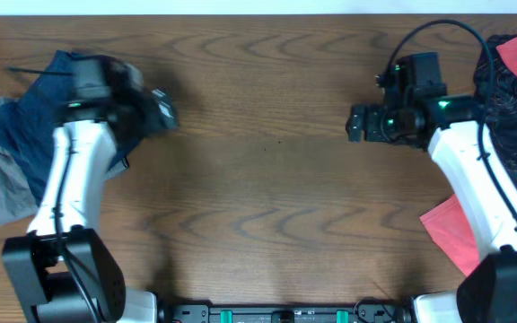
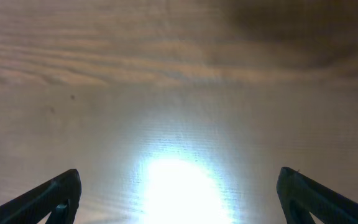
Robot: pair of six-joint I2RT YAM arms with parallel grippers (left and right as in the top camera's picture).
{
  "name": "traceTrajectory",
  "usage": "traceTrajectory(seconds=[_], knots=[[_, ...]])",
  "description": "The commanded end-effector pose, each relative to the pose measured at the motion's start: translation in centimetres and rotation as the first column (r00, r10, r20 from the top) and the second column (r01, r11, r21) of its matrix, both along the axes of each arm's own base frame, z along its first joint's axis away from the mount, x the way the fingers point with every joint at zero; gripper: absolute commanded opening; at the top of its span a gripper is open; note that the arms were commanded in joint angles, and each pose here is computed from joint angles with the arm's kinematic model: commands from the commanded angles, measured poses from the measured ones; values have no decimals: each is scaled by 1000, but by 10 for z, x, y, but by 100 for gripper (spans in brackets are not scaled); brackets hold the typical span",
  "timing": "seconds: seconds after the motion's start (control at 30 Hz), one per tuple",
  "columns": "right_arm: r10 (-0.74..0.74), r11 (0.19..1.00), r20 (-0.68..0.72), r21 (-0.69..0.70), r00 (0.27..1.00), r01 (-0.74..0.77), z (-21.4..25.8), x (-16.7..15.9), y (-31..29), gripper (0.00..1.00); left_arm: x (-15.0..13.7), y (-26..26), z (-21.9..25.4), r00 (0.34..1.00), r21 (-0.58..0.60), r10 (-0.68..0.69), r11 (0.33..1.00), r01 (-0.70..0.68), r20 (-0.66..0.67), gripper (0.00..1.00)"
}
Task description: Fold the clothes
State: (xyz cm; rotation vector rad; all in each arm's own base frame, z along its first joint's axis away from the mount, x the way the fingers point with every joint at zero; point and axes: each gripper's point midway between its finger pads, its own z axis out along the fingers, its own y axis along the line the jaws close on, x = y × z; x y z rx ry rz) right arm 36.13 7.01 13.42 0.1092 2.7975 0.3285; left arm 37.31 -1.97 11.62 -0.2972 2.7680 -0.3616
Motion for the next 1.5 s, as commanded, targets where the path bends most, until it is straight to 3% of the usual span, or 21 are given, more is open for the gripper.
traceTrajectory(seconds=[0.0, 0.17, 0.3, 0.43, 0.6, 0.7, 0.87, 1.1, 1.37, 1.47], knots=[[-25, 997, -88, 69, 996, 32, -4, -15, -9, 99, -36, -18, -6, 988, 69, -78, 994, 88, -133, 98], [-64, 995, -283, 50, 957, 81, -12, -61, -34, 99, -107, -27, -11, 909, 50, -114, 988, 146, -402, 98], [-77, 996, -324, 27, 943, 90, -8, -78, -45, 99, -128, -26, 1, 895, 48, -114, 988, 149, -430, 98], [-112, 994, -235, -15, 966, 112, 8, -82, -52, 99, -136, -24, 21, 950, 65, -93, 991, 118, -298, 98], [-131, 991, 107, 2, 986, 131, 43, -80, -48, 99, -146, -4, 47, 1000, 166, -17, 986, 17, -2, 98], [-113, 992, 334, -18, 936, 127, 63, -91, -47, 99, -153, -1, 65, 977, 145, 13, 988, -45, 215, 98], [-112, 991, 572, 6, 813, 132, 86, -118, -48, 99, -165, -1, 102, 859, 97, 21, 992, -82, 511, 98], [-111, 991, 563, 5, 819, 132, 76, -165, -50, 99, -191, 1, 129, 767, 71, 27, 993, -95, 641, 98], [-109, 991, 383, -28, 917, 129, 37, -202, -51, 99, -194, 1, 128, 768, 72, 27, 993, -95, 640, 98], [-108, 992, 370, -26, 923, 126, 35, -204, -50, 99, -194, 1, 128, 768, 72, 27, 993, -95, 640, 98]])
